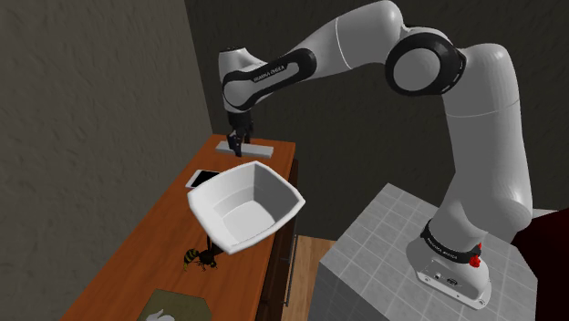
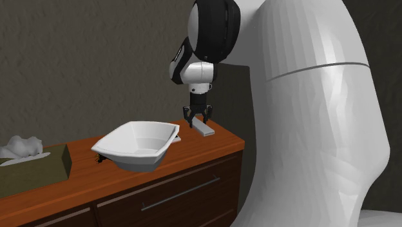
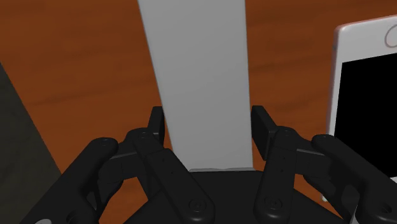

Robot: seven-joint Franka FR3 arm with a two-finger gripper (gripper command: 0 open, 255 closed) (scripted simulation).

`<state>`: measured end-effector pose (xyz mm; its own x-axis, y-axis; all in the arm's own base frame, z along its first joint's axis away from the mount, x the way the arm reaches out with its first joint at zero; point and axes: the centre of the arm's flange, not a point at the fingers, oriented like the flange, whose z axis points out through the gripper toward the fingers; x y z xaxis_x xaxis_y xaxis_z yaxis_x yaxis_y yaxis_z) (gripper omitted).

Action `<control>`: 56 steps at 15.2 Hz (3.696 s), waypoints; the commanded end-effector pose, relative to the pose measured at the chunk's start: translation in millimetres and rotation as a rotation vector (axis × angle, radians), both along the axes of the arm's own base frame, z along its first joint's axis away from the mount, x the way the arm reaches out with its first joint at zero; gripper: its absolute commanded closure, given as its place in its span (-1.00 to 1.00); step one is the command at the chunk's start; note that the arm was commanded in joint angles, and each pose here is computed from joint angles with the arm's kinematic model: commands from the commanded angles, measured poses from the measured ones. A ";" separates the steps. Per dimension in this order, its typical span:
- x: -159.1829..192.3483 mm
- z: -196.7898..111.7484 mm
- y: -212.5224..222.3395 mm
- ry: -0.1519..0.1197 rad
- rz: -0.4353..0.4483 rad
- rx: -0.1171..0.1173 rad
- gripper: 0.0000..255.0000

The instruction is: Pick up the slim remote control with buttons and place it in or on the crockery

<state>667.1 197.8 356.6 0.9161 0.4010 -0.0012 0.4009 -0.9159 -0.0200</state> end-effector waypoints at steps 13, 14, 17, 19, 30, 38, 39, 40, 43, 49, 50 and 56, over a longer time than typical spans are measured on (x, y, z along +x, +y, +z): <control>-0.5 75.0 0.1 0.000 0.000 0.000 1.00; -0.5 80.2 0.1 0.000 0.000 0.000 1.00; -0.5 96.1 0.1 0.000 0.000 0.000 1.00; -0.5 106.6 0.1 0.000 0.000 0.000 1.00; -32.3 143.8 23.7 0.000 0.000 0.000 1.00; -117.1 144.1 86.7 0.000 0.000 0.000 1.00; -127.7 144.2 94.6 0.000 0.000 0.000 1.00; -138.2 144.2 102.4 0.000 0.000 0.000 1.00; -170.0 144.4 126.1 0.000 0.000 0.000 1.00; -238.6 144.6 177.0 0.000 0.000 0.000 1.00; -238.6 139.3 177.0 0.000 0.000 0.000 1.00; -238.6 107.7 177.0 0.000 0.000 0.000 1.00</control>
<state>428.7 375.3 469.6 0.9160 0.4011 -0.0020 0.4010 -0.9159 -0.0198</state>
